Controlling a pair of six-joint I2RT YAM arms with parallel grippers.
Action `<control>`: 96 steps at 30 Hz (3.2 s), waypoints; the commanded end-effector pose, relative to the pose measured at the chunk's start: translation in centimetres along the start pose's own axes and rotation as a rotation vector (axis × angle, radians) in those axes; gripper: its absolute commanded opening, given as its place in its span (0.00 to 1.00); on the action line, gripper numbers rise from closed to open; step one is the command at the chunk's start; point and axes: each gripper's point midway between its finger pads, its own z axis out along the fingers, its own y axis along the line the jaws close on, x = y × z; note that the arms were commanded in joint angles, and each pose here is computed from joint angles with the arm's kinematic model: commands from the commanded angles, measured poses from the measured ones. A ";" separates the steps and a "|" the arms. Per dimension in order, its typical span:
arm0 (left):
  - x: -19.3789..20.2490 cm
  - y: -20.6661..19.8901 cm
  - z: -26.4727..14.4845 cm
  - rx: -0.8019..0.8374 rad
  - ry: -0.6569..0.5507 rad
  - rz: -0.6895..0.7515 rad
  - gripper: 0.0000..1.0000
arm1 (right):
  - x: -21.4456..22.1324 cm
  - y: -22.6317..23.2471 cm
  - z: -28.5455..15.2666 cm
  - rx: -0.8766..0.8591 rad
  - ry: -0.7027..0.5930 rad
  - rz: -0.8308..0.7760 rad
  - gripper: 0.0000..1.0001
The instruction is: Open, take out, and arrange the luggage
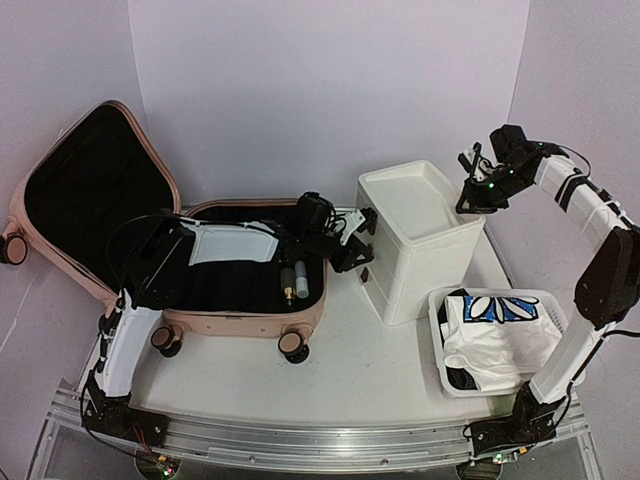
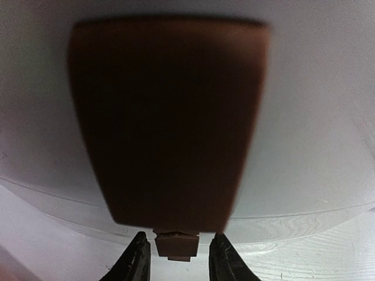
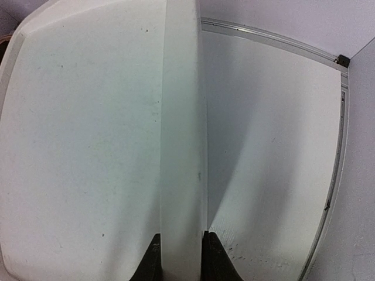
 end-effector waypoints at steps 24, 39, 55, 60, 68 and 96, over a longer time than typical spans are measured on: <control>-5.2 0.7 0.1 -0.044 -0.156 0.066 0.19 | -0.2 7.0 -2.1 -0.345 0.001 0.118 0.00; -5.2 1.6 -5.0 -0.198 -0.106 0.105 0.00 | 0.7 2.7 -2.1 -0.076 -0.014 0.144 0.00; -3.5 3.4 -11.2 -0.368 -0.049 0.062 0.00 | 0.2 -2.9 -2.1 0.169 -0.031 0.189 0.00; -3.7 2.3 -10.9 -0.296 -0.066 0.046 0.00 | 0.0 -4.1 -2.5 0.187 -0.038 0.193 0.00; -4.3 2.3 -11.3 -0.295 -0.083 -0.014 0.35 | 0.1 -2.3 -2.4 0.068 -0.035 0.195 0.00; 9.7 7.1 -10.6 -0.471 0.377 -1.127 0.54 | 0.5 -0.4 -2.5 -0.034 -0.032 0.264 0.00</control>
